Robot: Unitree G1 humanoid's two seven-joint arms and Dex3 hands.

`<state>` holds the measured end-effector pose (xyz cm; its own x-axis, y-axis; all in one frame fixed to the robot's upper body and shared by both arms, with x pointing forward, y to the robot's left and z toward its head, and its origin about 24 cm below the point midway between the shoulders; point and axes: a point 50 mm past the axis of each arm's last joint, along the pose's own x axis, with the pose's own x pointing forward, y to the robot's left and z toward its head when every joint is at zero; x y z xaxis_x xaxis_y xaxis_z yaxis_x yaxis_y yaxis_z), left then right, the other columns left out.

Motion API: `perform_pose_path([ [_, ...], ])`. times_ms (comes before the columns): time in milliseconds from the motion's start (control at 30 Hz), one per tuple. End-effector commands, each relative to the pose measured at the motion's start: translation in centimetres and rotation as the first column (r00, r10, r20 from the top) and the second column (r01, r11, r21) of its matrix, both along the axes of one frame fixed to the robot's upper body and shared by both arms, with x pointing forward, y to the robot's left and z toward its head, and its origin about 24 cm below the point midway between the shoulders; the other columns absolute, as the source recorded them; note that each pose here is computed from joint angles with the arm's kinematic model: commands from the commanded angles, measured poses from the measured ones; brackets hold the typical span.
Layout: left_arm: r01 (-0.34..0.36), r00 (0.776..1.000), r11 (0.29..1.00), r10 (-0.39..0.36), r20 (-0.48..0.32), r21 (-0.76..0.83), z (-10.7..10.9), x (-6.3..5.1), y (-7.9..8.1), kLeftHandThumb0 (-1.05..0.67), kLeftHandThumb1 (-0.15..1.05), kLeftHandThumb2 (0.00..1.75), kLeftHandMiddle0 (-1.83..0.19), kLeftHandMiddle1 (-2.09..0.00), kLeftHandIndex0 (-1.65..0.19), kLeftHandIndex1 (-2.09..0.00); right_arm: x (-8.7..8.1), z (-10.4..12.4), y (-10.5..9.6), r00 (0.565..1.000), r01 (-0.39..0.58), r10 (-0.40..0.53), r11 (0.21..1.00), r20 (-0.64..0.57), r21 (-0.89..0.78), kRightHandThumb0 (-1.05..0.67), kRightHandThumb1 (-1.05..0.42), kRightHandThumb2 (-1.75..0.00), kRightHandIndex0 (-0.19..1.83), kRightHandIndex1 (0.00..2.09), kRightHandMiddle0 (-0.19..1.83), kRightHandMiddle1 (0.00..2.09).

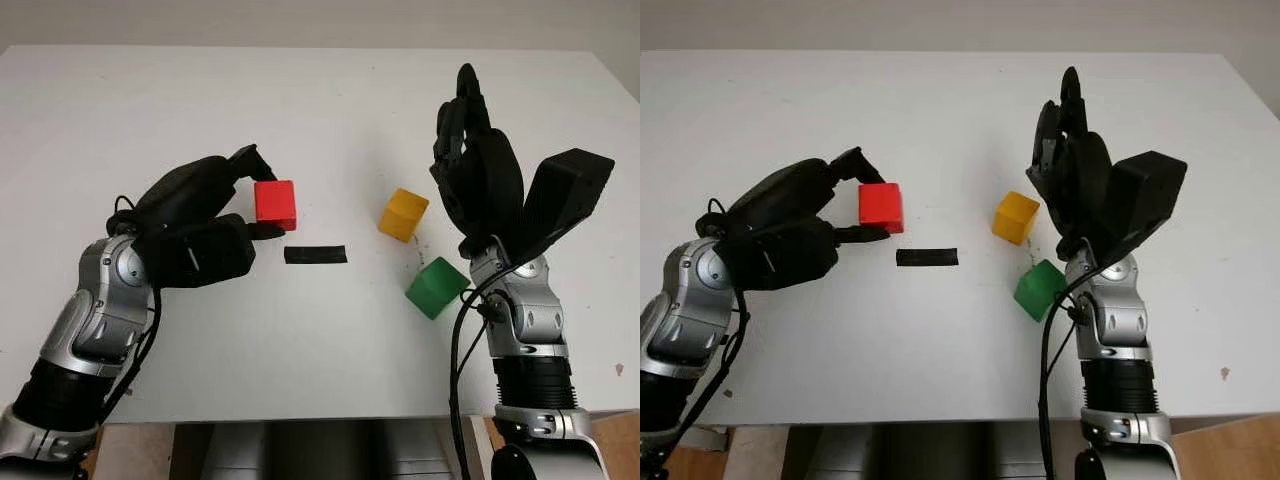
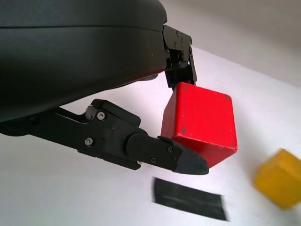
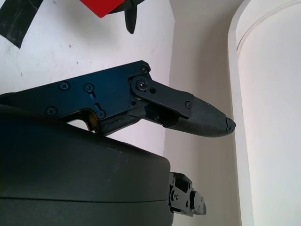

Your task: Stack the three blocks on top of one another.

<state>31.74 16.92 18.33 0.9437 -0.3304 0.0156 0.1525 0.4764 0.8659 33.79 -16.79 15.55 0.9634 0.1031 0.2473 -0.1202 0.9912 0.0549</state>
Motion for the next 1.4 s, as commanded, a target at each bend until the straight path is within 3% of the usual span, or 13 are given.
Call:
perform_pose_path([
  [0, 0.026, 1.000, 0.999, -0.025, 0.012, -0.037, 0.8, -0.1, -0.5, -0.46, 1.05, 0.13, -0.09, -0.03, -0.22, -1.60, -0.2, 0.1, -0.1, 1.000, 0.005, -0.005, 1.000, 0.019, -0.002, -0.66, -1.05, -0.76, -0.19, 0.00, -0.19, 0.00],
  [433, 0.071, 0.994, 0.996, -0.074, -0.078, -0.045, -2.2, 0.4, -2.6, -0.44, 1.05, 0.14, -0.04, -0.04, -0.23, -1.59, -0.3, 0.0, 0.0, 1.000, 0.005, -0.005, 1.000, 0.016, -0.010, -0.63, -1.05, -0.75, -0.19, 0.00, -0.19, 0.00],
  [867, 0.045, 0.999, 0.984, -0.042, -0.020, 0.175, -4.7, 0.8, -3.9, -0.44, 1.05, 0.14, -0.05, -0.06, -0.20, -1.49, -0.4, 0.1, -0.1, 1.000, 0.004, -0.004, 1.000, 0.022, 0.004, -0.64, -1.05, -0.74, -0.19, 0.00, -0.19, 0.00],
  [1367, 0.058, 0.998, 0.974, -0.057, -0.010, 0.220, -6.0, 0.5, -4.4, -0.48, 1.05, 0.14, 0.03, -0.04, -0.10, -1.51, -0.4, 0.1, -0.2, 1.000, 0.002, -0.002, 1.000, 0.021, -0.002, -0.64, -1.05, -0.74, -0.19, 0.00, -0.19, 0.00],
])
